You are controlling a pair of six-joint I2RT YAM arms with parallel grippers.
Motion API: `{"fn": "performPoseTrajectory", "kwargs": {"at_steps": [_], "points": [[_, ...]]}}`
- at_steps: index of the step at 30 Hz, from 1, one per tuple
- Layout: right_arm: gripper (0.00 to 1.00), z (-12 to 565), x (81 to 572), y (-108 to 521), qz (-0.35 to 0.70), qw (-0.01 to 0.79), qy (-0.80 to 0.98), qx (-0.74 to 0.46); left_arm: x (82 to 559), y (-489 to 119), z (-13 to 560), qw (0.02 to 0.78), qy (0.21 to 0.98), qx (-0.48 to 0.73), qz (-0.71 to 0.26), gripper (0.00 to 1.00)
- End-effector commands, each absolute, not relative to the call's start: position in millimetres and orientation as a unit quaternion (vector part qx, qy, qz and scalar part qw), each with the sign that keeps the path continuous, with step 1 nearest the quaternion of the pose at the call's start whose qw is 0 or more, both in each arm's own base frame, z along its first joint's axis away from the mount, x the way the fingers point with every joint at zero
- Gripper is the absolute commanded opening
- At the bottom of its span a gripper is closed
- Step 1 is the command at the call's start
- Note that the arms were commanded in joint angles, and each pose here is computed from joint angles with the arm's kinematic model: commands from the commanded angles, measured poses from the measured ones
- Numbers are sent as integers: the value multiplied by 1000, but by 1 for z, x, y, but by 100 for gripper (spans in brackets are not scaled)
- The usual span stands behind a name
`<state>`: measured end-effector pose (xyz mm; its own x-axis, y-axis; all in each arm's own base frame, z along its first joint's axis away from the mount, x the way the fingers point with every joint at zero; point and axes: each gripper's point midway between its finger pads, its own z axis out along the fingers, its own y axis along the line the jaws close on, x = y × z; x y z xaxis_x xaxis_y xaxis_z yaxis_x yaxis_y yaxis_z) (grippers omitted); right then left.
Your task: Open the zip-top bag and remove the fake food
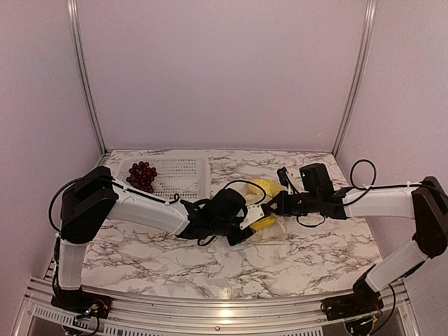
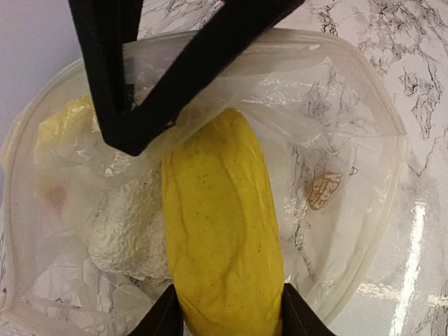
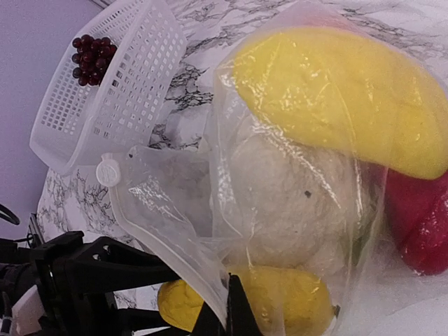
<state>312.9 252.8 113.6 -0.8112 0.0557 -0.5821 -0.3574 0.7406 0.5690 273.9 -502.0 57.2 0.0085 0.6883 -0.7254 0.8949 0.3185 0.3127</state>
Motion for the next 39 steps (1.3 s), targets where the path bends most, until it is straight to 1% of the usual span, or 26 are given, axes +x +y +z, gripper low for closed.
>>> {"fn": "performPoseTrajectory", "kwargs": {"at_steps": [1, 4, 9, 12, 14, 20, 25, 29, 33, 39], "points": [[0, 119, 315, 248, 349, 309, 881, -84, 278, -478, 92, 430, 713, 546, -99, 30], [0, 120, 317, 246, 347, 311, 881, -82, 271, -471, 103, 424, 714, 548, -105, 29], [0, 125, 321, 239, 347, 319, 879, -77, 253, -450, 110, 399, 717, 560, -116, 25], [0, 131, 324, 237, 352, 325, 875, -76, 243, -431, 119, 400, 720, 554, -123, 24], [0, 134, 325, 237, 355, 328, 872, -78, 245, -415, 127, 404, 732, 533, -128, 24], [0, 141, 326, 240, 364, 336, 864, -91, 286, -347, 164, 440, 784, 408, -158, 24], [0, 149, 328, 243, 369, 345, 857, -101, 329, -281, 174, 449, 834, 275, -166, 25], [0, 157, 331, 245, 371, 354, 852, -109, 359, -238, 156, 427, 869, 201, -149, 25], [0, 161, 333, 247, 372, 358, 849, -114, 376, -213, 132, 390, 897, 154, -138, 26], [0, 159, 334, 251, 379, 351, 848, -118, 396, -203, 114, 365, 913, 111, -144, 29]]}}
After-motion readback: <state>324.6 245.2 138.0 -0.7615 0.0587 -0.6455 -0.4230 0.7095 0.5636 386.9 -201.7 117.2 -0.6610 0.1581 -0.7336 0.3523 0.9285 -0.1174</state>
